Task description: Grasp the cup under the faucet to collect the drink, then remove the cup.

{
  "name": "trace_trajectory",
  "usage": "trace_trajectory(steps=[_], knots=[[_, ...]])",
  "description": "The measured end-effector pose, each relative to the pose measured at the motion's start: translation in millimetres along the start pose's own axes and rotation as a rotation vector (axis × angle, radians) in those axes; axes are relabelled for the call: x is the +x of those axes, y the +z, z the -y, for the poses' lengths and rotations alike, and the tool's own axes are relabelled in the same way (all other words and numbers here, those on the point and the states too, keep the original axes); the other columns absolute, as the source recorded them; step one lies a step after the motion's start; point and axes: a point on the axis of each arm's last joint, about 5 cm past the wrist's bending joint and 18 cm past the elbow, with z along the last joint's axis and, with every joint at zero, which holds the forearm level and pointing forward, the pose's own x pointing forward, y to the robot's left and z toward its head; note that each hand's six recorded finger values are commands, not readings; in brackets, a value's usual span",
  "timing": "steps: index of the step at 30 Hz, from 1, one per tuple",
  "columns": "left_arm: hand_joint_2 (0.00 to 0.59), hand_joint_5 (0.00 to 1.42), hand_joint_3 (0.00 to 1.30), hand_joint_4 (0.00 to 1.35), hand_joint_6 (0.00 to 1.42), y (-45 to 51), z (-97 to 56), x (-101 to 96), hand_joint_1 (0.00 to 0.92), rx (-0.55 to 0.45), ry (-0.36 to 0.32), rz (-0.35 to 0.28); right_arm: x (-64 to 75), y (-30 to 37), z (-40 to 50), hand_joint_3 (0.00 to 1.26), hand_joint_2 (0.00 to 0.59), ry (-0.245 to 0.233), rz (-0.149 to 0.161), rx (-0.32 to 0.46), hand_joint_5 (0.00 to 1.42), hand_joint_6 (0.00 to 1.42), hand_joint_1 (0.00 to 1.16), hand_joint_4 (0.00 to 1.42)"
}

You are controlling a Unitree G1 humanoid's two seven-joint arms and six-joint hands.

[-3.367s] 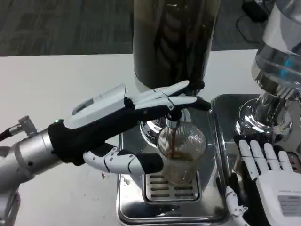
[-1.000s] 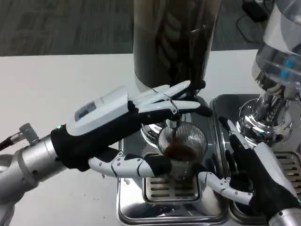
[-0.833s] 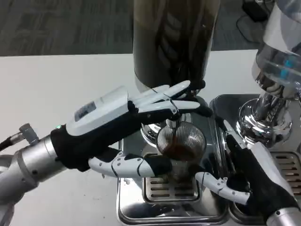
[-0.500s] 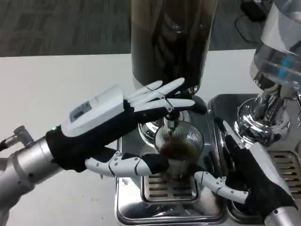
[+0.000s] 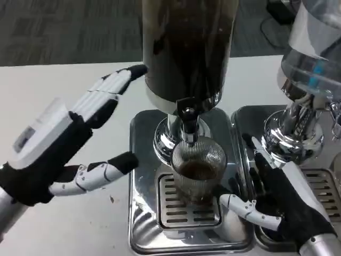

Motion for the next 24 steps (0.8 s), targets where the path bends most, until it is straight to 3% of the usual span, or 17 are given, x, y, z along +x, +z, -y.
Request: trace_trajectory(steps=[3,8,12,17,24], knots=[[0.193,0.00,0.00,0.00,0.00,0.1,3.3,-15.5,0.000,0.018,0.062,-0.083,0.0,1.3,1.6,0.00,0.188,0.006,0.007,-0.003,0.00,0.00,0.54,0.00],[0.187,0.00,0.00,0.00,0.00,1.7,13.7,-33.7,0.000,0.029,0.097,-0.193,0.0,3.0,3.8,0.00,0.188,0.015,0.014,-0.011,0.00,0.00,0.53,0.00],[0.189,0.00,0.06,0.00,0.00,2.3,25.1,-43.8,0.000,0.030,0.058,-0.270,0.3,3.0,5.0,0.00,0.191,0.016,0.006,-0.018,0.00,0.00,0.55,0.00],[0.188,0.00,0.10,0.00,0.00,0.1,34.5,-45.1,0.000,0.030,0.026,-0.295,5.8,7.5,3.8,0.00,0.188,0.014,0.026,-0.031,0.00,0.00,0.58,0.00],[0.186,0.00,0.18,0.00,0.00,-5.1,46.2,-52.2,0.000,-0.017,-0.063,-0.351,6.7,4.9,-2.9,0.00,0.183,0.029,0.008,-0.019,0.00,0.00,0.61,0.00]])
